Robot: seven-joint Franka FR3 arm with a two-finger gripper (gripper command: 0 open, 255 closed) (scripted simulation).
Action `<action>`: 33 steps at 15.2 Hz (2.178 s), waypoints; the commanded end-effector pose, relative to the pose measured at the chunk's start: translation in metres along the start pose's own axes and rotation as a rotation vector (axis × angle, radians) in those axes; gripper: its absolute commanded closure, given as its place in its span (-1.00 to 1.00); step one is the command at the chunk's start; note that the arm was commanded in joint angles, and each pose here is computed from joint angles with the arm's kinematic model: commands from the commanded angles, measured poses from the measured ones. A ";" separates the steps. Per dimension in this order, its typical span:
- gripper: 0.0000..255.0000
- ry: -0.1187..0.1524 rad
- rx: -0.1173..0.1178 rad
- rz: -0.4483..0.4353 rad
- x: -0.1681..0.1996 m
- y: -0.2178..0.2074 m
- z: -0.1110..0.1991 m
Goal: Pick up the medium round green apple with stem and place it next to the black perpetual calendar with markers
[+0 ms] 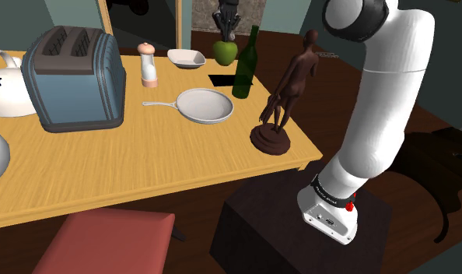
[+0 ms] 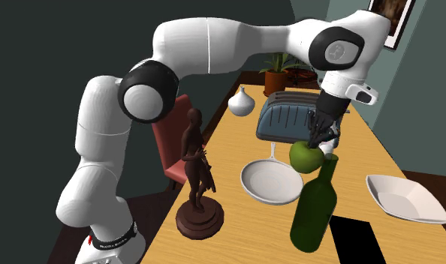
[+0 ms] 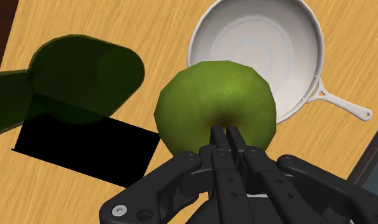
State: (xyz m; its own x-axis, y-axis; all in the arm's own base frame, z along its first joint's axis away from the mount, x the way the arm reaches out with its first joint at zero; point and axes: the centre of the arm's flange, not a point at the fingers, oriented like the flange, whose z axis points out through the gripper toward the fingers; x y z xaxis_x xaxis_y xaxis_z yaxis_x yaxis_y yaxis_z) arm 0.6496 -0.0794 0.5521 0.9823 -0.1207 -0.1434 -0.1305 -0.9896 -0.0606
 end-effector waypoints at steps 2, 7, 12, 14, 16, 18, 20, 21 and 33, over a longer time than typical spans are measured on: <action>1.00 0.000 -0.001 -0.001 0.027 0.024 -0.007; 1.00 0.000 -0.001 -0.001 0.042 0.034 0.012; 1.00 0.000 -0.001 -0.001 0.045 0.035 0.038; 1.00 0.000 -0.001 -0.001 0.047 0.036 0.048; 1.00 0.000 -0.001 -0.001 0.048 0.037 0.059; 1.00 0.000 -0.001 -0.001 0.050 0.037 0.069; 1.00 0.000 -0.001 -0.001 0.051 0.038 0.079; 1.00 0.000 -0.001 -0.001 0.052 0.038 0.085; 1.00 0.000 -0.001 -0.001 0.061 0.042 0.147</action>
State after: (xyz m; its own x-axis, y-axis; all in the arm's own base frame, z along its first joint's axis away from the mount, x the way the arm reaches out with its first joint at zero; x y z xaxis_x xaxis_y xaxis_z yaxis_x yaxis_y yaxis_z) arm 0.6844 -0.1177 0.4026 0.9827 -0.1201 -0.1407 -0.1296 -0.9897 -0.0602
